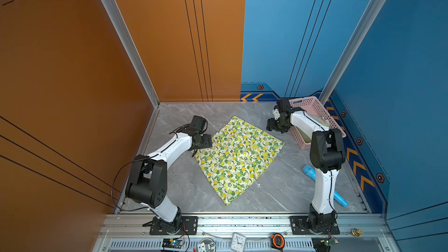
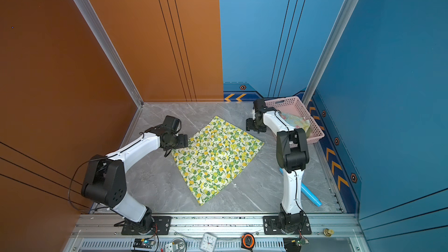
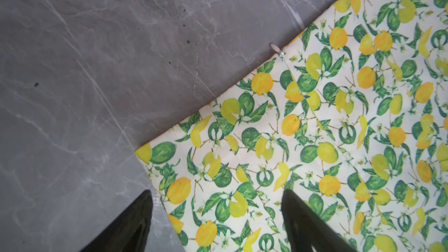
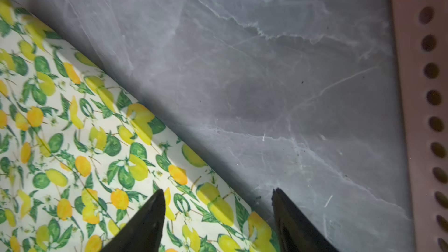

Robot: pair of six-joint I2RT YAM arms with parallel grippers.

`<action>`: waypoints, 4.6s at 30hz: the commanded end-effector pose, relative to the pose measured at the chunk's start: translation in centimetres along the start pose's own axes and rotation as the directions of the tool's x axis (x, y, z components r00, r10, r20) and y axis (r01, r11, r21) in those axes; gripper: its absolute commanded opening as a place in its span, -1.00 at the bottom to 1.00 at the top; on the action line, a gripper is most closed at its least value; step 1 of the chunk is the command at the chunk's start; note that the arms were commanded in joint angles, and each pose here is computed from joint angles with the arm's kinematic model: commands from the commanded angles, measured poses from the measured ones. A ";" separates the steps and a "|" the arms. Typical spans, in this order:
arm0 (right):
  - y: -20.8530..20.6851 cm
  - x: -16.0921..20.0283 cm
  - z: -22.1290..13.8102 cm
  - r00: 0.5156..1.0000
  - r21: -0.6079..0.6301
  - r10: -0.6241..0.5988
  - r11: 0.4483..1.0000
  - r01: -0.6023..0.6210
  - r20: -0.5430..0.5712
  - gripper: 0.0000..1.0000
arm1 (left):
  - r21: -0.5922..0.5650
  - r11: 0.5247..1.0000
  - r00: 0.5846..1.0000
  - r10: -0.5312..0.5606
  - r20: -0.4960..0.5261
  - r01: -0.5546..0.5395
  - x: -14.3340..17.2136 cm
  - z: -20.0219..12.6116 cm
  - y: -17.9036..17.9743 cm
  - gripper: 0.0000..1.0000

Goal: Fold and stack skirts
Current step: Rotate the skirt at the center of the table, then fold the skirt at the center of the table, then rotate the skirt at the center of the table.

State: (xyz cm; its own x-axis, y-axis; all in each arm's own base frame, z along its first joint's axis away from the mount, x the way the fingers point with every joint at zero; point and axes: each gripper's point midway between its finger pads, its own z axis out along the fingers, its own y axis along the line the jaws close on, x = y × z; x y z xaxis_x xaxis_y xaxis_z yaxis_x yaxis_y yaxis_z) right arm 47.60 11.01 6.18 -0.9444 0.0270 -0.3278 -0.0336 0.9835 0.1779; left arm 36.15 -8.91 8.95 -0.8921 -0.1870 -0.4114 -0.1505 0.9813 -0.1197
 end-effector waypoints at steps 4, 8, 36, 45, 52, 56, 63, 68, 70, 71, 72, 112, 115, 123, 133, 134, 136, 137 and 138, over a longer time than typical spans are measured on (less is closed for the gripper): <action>-0.7 2.3 -0.9 0.999 0.050 -0.018 0.999 0.021 -0.049 0.39 | -0.015 0.999 0.997 -0.053 -0.061 0.052 3.0 1.2 1.4 0.67; -0.5 3.2 -0.4 0.997 0.069 -0.033 0.997 0.038 -0.068 0.35 | -0.051 0.997 0.996 -0.058 -0.074 0.054 3.2 2.4 2.0 0.64; 3.7 5.3 -2.8 0.993 0.065 -0.117 0.991 0.116 0.001 -1.00 | -0.036 0.996 0.997 -0.078 -0.010 0.078 -7.8 7.9 1.5 -0.35; 11.3 7.6 -5.6 0.969 0.029 -0.238 0.971 0.237 0.064 -1.00 | -0.004 0.986 0.986 -0.165 -0.006 0.165 -5.0 4.2 2.5 -0.09; 16.0 10.0 -7.4 0.942 -0.001 -0.324 0.946 0.325 0.086 -1.00 | 0.039 0.982 0.982 -0.182 -0.058 0.184 2.1 5.6 1.3 -0.38; 19.4 11.7 -8.9 0.921 -0.036 -0.374 0.925 0.379 0.107 -1.00 | 0.045 0.985 0.984 -0.163 -0.078 0.166 3.6 6.9 0.5 -0.53; 26.0 16.3 -11.2 0.875 -0.130 -0.468 0.866 0.482 0.122 -1.00 | 0.033 0.989 0.987 -0.142 -0.075 0.145 4.1 7.7 0.7 -0.74; 30.7 21.5 -10.6 0.829 -0.204 -0.553 0.805 0.557 0.080 -1.00 | 0.039 0.987 0.985 -0.153 -0.074 0.157 4.6 7.9 1.2 -0.77; 32.0 22.8 -10.1 0.814 -0.230 -0.577 0.786 0.574 0.059 -0.89 | 0.040 0.986 0.985 -0.159 -0.071 0.162 4.8 7.8 1.4 -0.77; 32.4 23.2 -10.2 0.808 -0.242 -0.586 0.777 0.581 0.056 -0.77 | 0.041 0.985 0.984 -0.162 -0.070 0.165 4.9 7.7 1.5 -0.77; 32.7 23.2 -10.3 0.807 -0.249 -0.587 0.774 0.582 0.061 -0.51 | 0.041 0.985 0.984 -0.162 -0.068 0.165 5.0 7.7 1.6 -0.77; 27.4 1.5 5.6 0.894 -0.200 -0.425 0.872 0.447 0.141 -0.92 | 0.061 0.994 0.996 -0.086 -0.037 0.088 11.1 2.4 -0.5 -0.72; 28.3 -3.3 3.2 0.891 -0.209 -0.372 0.879 0.428 0.261 0.32 | 0.082 0.996 0.998 -0.038 -0.047 0.042 12.1 2.3 -2.4 -0.63; 20.5 -5.3 -4.0 0.940 -0.076 -0.169 0.977 0.199 0.295 0.61 | 0.155 0.988 1.000 0.024 0.019 -0.026 10.7 -1.2 -4.7 0.27; 9.9 6.1 -6.3 0.969 0.066 0.081 0.993 -0.099 0.233 0.48 | 0.078 0.990 0.986 -0.128 0.103 0.120 3.2 -2.7 1.5 0.61; 9.6 6.9 -5.7 0.971 0.057 0.097 0.992 -0.112 0.216 0.47 | 0.072 0.987 0.983 -0.151 0.109 0.144 2.6 -2.5 2.1 0.65; 9.7 8.1 -4.2 0.979 0.014 0.127 0.991 -0.131 0.158 0.41 | 0.084 0.982 0.978 -0.177 0.111 0.168 1.8 -2.3 2.6 0.69; 10.0 8.3 -3.7 0.980 -0.017 0.139 0.990 -0.138 0.140 0.39 | 0.088 0.980 0.976 -0.185 0.111 0.176 1.4 -2.3 2.6 0.70; 10.3 8.4 -3.1 0.980 -0.048 0.155 0.987 -0.150 0.126 0.37 | 0.091 0.980 0.976 -0.189 0.110 0.180 1.2 -2.2 2.7 0.70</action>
State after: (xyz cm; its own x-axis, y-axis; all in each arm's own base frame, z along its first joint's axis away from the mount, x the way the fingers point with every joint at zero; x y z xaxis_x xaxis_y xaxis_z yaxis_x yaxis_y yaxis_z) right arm 37.70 19.80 9.34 -0.8896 0.1143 -0.4422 0.0447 0.9853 0.1649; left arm 33.51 -6.37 10.02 -0.7744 -0.3928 -0.4960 -0.2878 0.9168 -0.2767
